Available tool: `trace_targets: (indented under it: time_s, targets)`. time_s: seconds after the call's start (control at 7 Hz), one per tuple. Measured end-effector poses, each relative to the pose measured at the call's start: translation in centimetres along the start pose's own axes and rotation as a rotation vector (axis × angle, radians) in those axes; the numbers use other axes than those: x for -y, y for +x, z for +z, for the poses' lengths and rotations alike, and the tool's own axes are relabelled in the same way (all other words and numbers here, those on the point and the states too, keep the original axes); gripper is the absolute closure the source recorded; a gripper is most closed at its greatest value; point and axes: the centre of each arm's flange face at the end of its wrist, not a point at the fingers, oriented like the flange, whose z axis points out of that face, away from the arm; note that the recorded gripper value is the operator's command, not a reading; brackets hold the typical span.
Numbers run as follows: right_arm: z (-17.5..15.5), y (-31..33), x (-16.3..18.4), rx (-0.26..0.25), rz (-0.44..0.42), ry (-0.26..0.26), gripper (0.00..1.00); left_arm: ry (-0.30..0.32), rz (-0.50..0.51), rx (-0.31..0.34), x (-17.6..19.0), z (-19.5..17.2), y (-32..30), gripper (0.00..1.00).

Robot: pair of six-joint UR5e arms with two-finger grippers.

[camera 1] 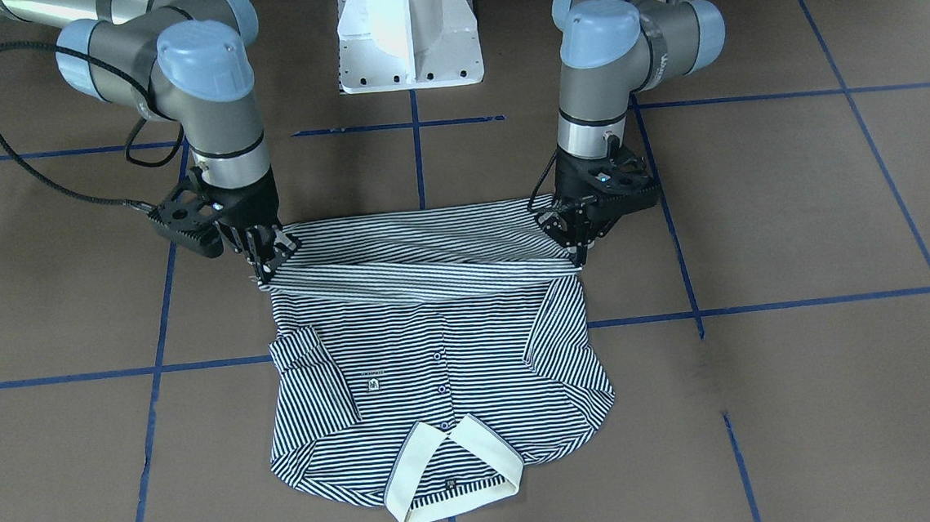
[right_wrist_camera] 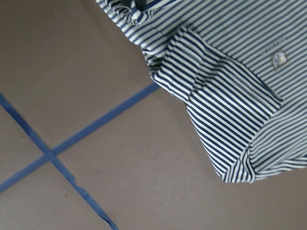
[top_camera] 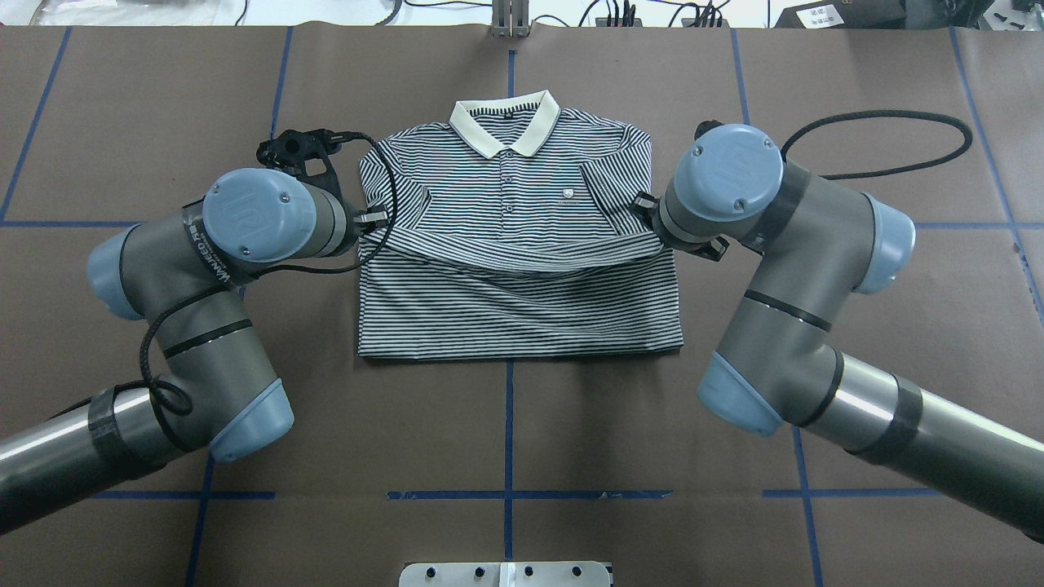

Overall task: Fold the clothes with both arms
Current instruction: 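Release the hem near the collar and raise both grippers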

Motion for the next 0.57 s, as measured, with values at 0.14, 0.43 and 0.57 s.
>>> trace_targets:
  time_s: [0.14,0.43,0.57]
  targets:
    - [1.5,-1.6,2.3,0.008,0.015,0.014,1.0,0.035,0.001,-0.005,2.0,1.4,0.0,1.0]
    - [2.4,-4.0,6.1,0.033,0.031,0.012,1.0,0.076,0.007,-0.015,4.9,1.8,0.2,1.0]
    - [2.5,-4.7,7.2,0.034,0.03,0.011,1.0,0.092,0.005,-0.015,5.8,1.8,0.5,1.0]
